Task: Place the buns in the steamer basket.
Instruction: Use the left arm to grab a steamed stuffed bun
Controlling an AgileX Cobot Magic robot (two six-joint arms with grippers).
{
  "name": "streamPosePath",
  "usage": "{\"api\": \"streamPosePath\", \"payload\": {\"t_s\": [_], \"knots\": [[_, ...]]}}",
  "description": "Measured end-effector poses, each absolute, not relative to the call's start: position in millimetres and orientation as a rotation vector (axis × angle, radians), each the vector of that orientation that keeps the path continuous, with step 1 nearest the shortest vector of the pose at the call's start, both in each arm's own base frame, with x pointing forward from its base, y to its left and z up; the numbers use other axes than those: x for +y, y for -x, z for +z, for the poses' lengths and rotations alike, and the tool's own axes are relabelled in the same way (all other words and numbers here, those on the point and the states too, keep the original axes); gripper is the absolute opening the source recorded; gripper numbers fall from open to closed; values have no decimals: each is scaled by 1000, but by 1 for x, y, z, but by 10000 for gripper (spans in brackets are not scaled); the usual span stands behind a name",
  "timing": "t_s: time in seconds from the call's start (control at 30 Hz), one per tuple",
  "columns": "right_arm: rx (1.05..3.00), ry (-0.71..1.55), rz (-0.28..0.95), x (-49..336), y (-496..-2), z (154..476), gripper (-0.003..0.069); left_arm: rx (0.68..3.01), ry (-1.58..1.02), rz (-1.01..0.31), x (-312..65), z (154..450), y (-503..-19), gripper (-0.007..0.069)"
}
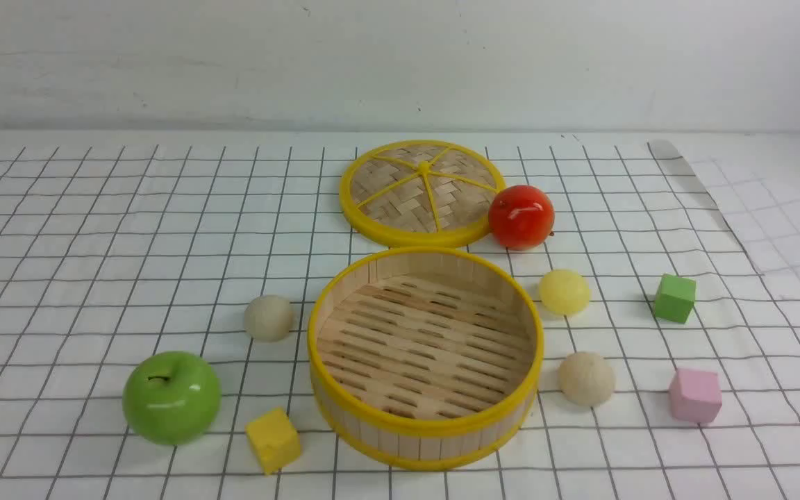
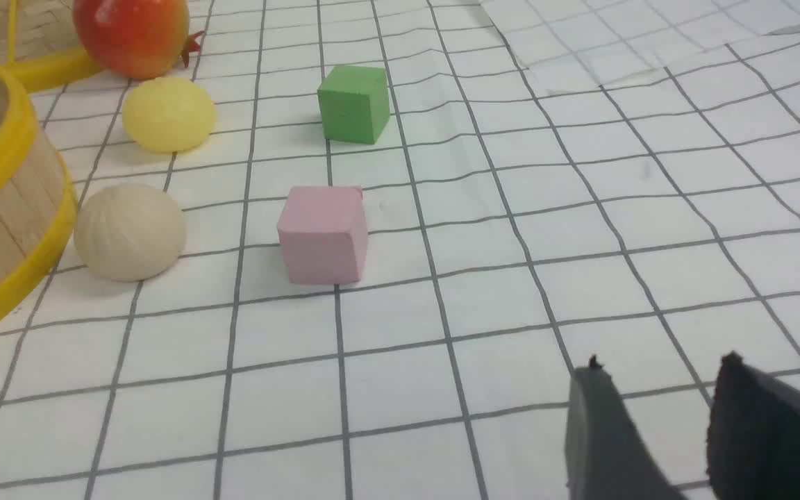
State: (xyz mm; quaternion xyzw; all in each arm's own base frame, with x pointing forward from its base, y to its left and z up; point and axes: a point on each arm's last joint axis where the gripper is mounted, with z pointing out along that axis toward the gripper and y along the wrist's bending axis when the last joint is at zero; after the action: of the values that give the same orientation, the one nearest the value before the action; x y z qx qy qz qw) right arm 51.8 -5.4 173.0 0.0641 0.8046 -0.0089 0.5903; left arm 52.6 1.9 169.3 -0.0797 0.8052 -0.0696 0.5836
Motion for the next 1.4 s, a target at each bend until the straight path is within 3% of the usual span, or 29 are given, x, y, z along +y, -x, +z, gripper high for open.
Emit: {"api": "streamPosePath", "payload": {"t_s": [1.13, 1.33, 1.4], "knots": [[1873, -149, -21, -5, -52, 173, 239, 1878, 179, -152, 2, 169, -53, 238], [1873, -149, -21, -5, -52, 173, 239, 1744, 138, -184, -1, 182, -56, 238], [1873, -149, -21, -5, -52, 173, 239, 1602, 143, -268, -4, 195, -57, 238]]}}
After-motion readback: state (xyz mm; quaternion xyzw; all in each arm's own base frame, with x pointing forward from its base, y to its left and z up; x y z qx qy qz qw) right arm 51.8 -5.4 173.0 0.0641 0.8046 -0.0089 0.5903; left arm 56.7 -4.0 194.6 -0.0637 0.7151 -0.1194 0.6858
